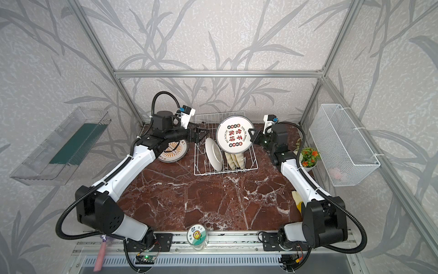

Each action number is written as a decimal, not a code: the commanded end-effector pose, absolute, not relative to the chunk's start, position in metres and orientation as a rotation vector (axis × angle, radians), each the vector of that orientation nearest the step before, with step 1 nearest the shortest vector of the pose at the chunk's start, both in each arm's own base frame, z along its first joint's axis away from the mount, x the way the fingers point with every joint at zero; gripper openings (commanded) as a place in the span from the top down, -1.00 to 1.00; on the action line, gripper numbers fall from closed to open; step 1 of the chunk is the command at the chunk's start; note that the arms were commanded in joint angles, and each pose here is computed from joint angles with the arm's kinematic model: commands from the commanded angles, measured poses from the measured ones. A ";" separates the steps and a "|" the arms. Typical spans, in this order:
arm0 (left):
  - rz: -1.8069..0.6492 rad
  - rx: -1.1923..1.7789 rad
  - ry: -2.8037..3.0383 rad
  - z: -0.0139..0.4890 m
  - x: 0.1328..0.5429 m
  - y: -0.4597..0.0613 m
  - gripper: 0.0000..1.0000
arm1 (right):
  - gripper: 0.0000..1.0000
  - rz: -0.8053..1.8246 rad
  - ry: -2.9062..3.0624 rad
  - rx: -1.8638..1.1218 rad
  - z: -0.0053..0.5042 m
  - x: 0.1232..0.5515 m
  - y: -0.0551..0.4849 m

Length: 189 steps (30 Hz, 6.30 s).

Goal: Unload the plates from the dish rack
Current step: Place the plate among the plates.

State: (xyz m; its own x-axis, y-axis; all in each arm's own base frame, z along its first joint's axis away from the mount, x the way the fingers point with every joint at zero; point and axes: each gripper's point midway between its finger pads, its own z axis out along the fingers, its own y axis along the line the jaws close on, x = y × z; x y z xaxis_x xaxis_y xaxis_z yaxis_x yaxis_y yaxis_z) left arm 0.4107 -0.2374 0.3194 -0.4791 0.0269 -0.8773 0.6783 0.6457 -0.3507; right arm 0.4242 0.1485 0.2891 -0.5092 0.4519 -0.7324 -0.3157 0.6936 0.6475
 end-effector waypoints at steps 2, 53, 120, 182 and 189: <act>-1.057 0.574 1.958 0.325 0.399 -0.253 -0.80 | 1.00 0.989 1.705 -0.063 0.336 0.415 0.160; -1.255 0.601 1.971 0.315 0.404 -0.278 0.55 | 1.00 1.170 1.652 -0.239 0.331 0.408 0.199; -0.619 -0.712 2.140 0.226 0.423 0.015 1.00 | -0.98 0.672 1.690 -0.781 0.310 0.326 0.239; -0.857 -0.962 2.217 0.084 0.463 0.055 0.51 | -0.98 0.634 1.724 -0.749 0.303 0.334 0.240; -0.853 -0.967 2.219 0.089 0.461 0.055 0.24 | -0.98 0.631 1.722 -0.748 0.304 0.334 0.240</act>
State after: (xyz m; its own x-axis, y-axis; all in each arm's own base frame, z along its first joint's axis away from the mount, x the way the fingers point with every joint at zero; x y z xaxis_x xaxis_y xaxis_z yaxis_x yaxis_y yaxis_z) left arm 0.4574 0.0509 0.0649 -0.5886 -0.7851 -0.1927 -0.4539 0.5182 -0.7249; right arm 0.3345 0.2372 0.2883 -0.2356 -0.1762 -0.9558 -0.7450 0.6643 0.0611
